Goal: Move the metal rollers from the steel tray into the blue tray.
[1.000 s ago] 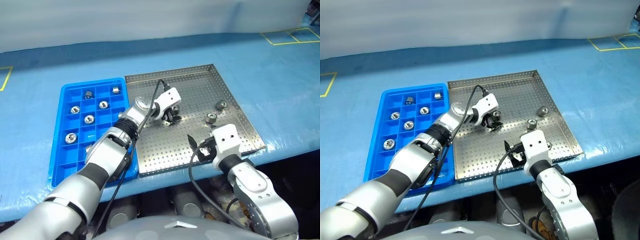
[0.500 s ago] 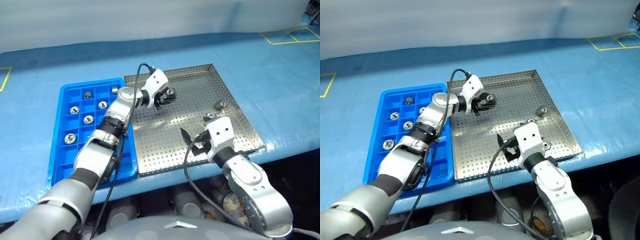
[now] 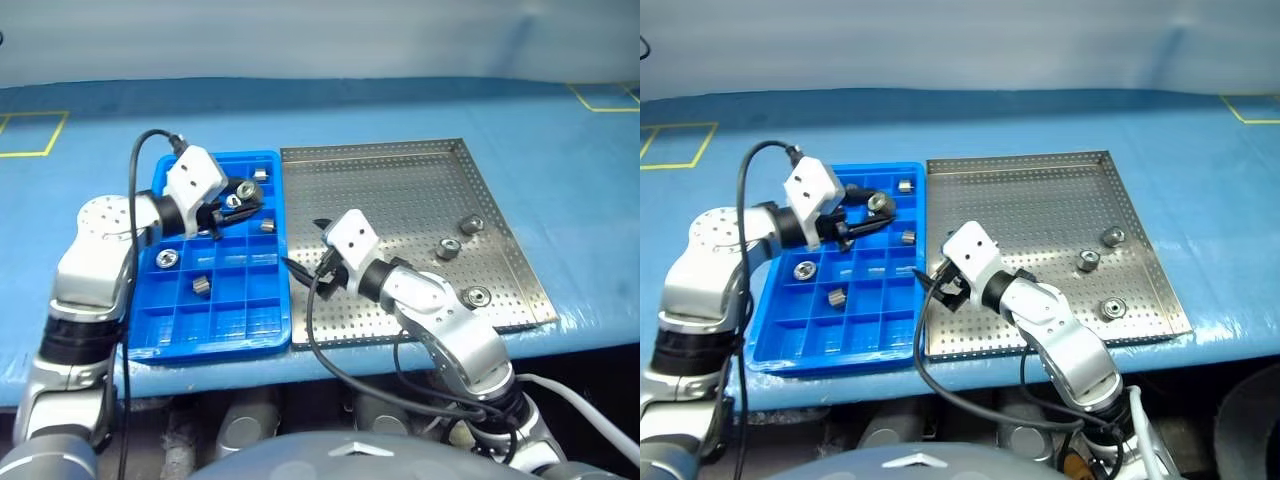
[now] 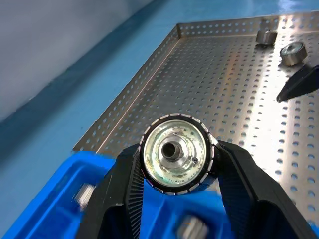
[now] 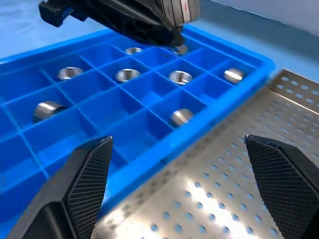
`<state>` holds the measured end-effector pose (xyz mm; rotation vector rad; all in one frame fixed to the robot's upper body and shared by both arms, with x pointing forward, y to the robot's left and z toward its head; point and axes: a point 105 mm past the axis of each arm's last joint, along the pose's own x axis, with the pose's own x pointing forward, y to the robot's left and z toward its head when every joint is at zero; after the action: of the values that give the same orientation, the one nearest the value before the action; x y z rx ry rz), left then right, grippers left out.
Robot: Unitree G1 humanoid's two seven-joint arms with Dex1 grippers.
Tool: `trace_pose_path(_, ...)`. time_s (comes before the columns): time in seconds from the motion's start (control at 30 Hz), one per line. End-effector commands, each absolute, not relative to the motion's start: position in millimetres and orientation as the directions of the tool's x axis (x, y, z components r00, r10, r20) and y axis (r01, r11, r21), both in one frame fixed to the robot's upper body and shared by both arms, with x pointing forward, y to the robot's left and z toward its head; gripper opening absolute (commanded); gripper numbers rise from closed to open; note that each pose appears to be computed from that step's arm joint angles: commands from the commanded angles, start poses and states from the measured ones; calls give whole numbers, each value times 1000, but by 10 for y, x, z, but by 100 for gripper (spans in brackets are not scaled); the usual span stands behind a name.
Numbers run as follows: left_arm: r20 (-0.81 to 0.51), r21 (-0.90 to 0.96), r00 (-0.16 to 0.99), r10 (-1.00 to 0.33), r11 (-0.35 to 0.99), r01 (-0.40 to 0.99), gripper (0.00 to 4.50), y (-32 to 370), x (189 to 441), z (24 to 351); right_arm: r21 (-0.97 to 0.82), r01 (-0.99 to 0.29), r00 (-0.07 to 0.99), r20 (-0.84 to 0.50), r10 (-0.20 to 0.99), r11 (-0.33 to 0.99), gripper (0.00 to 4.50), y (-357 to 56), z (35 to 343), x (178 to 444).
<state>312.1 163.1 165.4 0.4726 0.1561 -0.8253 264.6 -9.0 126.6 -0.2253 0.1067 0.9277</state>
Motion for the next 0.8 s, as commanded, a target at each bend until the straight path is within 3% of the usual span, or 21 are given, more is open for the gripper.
trace_pose_path(0.03, -293, 389, 746, -598, 638, 664, 188, 1862, 2825, 1802, -170, -878, 474, -170, 864, 448, 450, 121, 1319, 2596)
trace_pose_path(0.2, -389, 390, 787, -479, 688, 612, 188, 2105, 2413, 1599, -175, -929, 357, -180, 917, 327, 450, 331, 1297, 2564)
trace_pose_path(0.43, -536, 372, 761, -364, 708, 600, 188, 2261, 2062, 1319, -162, -957, 268, -175, 947, 241, 450, 500, 1270, 2491)
trace_pose_path(0.8, -651, 333, 699, -296, 716, 614, 188, 2332, 1936, 1030, -142, -968, 231, -173, 957, 208, 450, 470, 1240, 2408)
